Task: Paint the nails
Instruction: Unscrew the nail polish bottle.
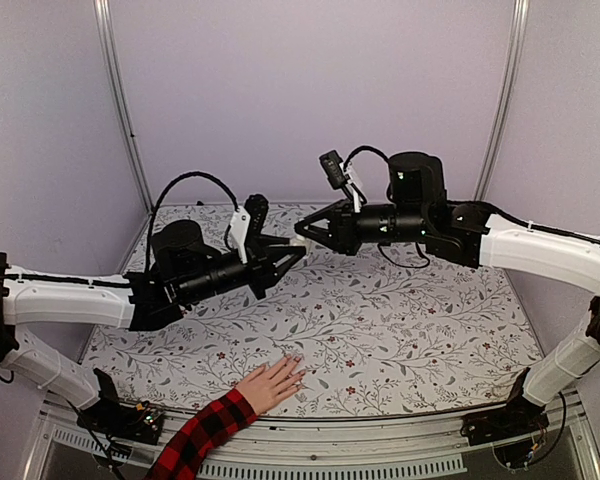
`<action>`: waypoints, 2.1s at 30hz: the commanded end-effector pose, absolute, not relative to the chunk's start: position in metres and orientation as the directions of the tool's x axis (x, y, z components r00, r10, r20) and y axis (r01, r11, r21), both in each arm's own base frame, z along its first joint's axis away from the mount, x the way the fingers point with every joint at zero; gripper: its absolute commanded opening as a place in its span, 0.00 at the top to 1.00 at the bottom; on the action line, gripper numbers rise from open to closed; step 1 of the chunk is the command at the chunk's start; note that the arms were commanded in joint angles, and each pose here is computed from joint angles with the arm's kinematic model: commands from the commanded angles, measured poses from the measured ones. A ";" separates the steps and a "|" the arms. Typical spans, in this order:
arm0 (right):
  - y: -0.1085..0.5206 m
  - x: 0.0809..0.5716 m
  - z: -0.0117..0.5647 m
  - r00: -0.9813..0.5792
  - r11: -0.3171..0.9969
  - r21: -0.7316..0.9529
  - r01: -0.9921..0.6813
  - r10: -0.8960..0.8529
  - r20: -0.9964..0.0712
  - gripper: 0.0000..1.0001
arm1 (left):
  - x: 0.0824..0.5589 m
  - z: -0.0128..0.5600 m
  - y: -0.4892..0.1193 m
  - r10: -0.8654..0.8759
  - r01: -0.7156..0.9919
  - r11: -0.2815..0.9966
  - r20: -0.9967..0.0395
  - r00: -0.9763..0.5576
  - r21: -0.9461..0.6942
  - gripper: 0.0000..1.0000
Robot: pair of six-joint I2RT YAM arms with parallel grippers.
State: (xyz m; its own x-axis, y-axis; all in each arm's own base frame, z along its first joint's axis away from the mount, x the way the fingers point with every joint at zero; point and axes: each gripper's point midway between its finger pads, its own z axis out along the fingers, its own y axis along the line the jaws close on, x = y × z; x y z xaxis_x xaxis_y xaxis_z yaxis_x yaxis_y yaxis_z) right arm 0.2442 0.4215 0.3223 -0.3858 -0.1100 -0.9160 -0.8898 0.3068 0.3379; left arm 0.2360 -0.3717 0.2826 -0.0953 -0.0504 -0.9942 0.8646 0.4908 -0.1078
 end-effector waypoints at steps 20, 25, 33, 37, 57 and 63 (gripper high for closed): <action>0.427 0.242 0.332 -0.388 0.299 0.345 -0.889 -0.095 -0.917 1.00 | 0.243 0.289 -0.381 -0.041 0.863 0.499 -0.997 -0.067 -0.079 0.81; 0.427 0.240 0.334 -0.366 0.286 0.326 -0.901 -0.101 -0.925 1.00 | 0.239 0.291 -0.380 -0.047 0.871 0.485 -0.997 -0.058 -0.074 1.00; 0.425 0.217 0.349 -0.281 0.163 0.261 -0.951 -0.112 -0.953 1.00 | 0.206 0.306 -0.380 -0.111 0.943 0.331 -0.994 -0.010 -0.047 1.00; 0.424 0.197 0.357 -0.229 0.050 0.225 -0.973 -0.112 -0.967 1.00 | 0.179 0.316 -0.381 -0.155 0.981 0.195 -0.988 0.023 -0.007 1.00; 0.414 0.135 0.368 -0.050 -0.324 0.081 -0.943 -0.103 -0.993 1.00 | 0.103 0.335 -0.380 -0.245 0.970 -0.224 -0.968 0.042 0.099 1.00; 0.414 0.145 0.368 -0.054 -0.249 0.080 -0.965 -0.108 -0.993 0.81 | 0.121 0.329 -0.383 -0.220 0.989 -0.134 -0.975 0.035 0.066 1.00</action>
State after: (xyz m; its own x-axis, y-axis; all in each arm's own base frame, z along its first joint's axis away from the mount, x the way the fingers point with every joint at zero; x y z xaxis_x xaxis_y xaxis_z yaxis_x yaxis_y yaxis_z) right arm 0.1357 0.4171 0.3577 -0.0494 -0.1193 -0.9916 -0.9480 -0.3068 0.0842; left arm 0.1306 -0.3831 0.3158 -0.0506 -0.1694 -0.9842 0.9925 -0.1185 -0.0307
